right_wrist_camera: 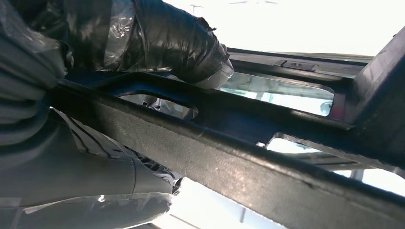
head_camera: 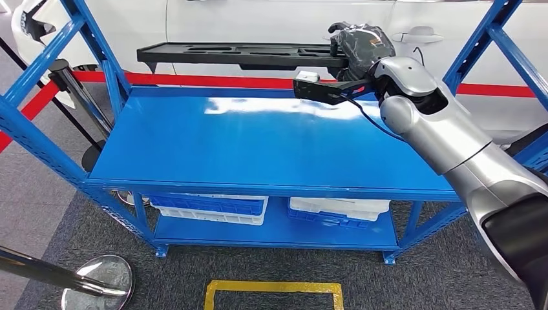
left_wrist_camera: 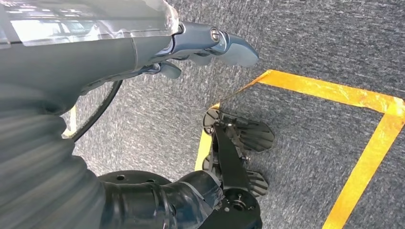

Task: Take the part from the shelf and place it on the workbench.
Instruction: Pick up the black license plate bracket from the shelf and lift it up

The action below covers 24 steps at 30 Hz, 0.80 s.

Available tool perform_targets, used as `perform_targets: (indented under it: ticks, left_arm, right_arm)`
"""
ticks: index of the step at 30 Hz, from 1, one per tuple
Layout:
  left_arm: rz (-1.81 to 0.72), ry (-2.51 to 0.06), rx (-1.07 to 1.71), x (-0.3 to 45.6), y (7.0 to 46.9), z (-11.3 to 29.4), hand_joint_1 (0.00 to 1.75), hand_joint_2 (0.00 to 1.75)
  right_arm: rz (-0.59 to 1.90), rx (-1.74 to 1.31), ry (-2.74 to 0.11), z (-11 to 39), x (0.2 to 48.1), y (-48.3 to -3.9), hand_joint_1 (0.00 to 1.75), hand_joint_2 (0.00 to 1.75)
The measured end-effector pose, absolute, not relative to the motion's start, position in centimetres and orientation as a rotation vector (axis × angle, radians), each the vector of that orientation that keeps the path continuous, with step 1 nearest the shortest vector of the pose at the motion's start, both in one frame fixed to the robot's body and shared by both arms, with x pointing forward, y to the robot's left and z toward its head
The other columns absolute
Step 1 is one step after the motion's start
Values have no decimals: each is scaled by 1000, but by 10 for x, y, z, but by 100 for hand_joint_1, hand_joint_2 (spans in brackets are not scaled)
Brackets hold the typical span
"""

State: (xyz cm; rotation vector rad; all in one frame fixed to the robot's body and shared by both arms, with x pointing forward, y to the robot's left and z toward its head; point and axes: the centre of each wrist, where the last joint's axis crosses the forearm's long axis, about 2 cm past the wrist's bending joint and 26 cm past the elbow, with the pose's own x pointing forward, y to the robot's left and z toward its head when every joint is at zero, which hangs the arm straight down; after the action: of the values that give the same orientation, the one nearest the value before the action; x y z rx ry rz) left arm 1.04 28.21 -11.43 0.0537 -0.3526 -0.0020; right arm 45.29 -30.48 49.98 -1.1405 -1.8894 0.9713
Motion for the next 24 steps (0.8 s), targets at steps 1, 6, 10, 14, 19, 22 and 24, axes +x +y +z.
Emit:
perform_targets:
  ticks: [1,6,10,14,19,22,24]
  left_arm:
    - [-2,-354,54,10,282,-114,0,175]
    - [-3,-369,53,10,282,-114,0,175]
    - [-4,-374,51,10,281,-114,0,175]
    - [-29,-380,55,11,280,-114,0,175]
    - [-25,-386,50,10,279,-114,0,175]
    - [-21,-387,47,10,279,-114,0,175]
    - [-20,-387,47,10,279,-114,0,175]
  right_arm:
    - [966,-1139,-1890,500,453,-306,175,175]
    - [949,-1145,-1889,501,452,-313,175,175]
    - [946,-1153,-1890,501,451,-315,175,175]
    - [942,-1159,-1896,502,450,-316,175,175]
    - [935,-1174,-1903,501,448,-319,175,175]
    - [931,-1183,-1908,499,447,-321,175,175]
    - [934,-1187,-1916,498,447,-322,175,175]
